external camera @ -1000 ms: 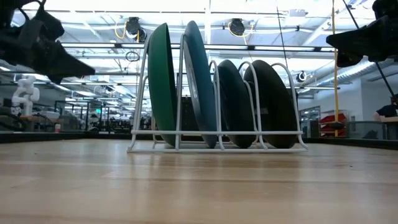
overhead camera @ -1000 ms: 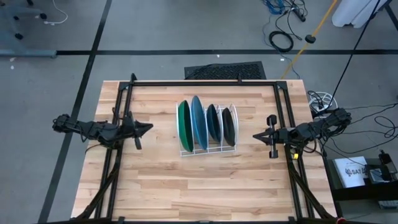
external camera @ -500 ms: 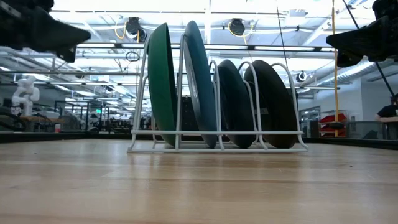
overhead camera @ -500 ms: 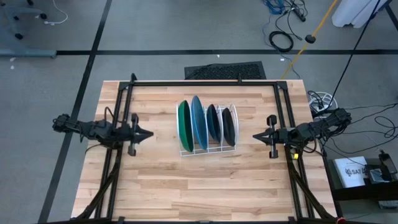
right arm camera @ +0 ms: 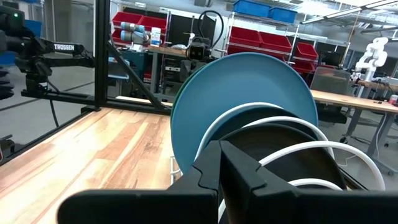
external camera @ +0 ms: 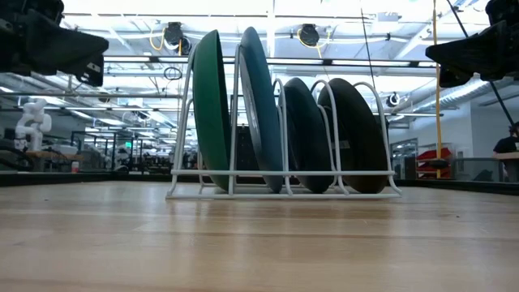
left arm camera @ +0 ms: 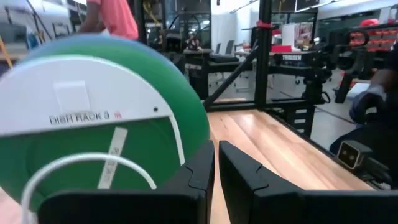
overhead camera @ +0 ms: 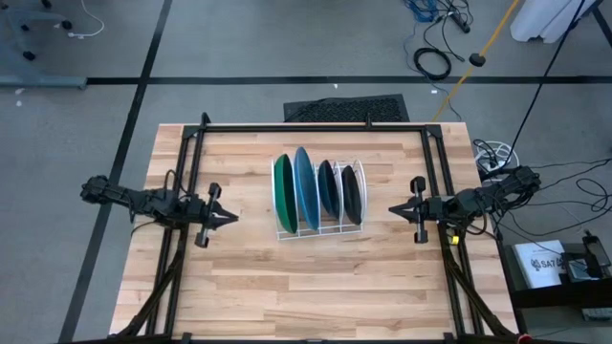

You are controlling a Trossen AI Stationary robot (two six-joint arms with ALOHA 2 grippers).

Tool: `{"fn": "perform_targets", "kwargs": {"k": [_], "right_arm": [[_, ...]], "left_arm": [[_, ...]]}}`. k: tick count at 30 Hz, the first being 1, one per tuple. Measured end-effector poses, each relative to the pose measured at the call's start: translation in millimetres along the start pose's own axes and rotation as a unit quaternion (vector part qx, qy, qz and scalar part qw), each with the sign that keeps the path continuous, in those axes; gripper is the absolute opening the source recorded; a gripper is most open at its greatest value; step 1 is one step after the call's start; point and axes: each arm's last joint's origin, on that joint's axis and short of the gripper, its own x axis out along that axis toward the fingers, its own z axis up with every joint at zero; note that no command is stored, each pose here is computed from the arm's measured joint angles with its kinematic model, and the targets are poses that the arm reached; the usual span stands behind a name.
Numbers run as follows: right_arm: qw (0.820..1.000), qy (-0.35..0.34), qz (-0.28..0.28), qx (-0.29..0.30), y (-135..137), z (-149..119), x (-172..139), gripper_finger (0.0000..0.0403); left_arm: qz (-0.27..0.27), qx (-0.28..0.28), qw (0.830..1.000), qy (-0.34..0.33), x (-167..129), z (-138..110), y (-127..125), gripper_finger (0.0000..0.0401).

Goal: Sort dishes
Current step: Return to Home Position

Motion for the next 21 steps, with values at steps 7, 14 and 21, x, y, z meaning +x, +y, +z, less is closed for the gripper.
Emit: {"fn": "perform_targets", "kwargs": {"k": [7,14,21], "right_arm": [[1.000,0.000,0.000,0.000,0.0,0.0,0.0,0.0000],[1.000,0.000,0.000,0.000,0.0,-0.1,0.0,0.0000],[1.000,0.000,0.000,0.000,0.0,0.0,0.0,0.0000]], "left_arm": [[0.027,0.013,0.999,0.011,0.3,-2.2,5.2,0.0034],[0.059,0.023,0.998,0.017,0.1,-3.3,13.0,0.0034],[0.089,0.034,0.995,0.020,-0.3,-3.7,18.4,0.0034]]}}
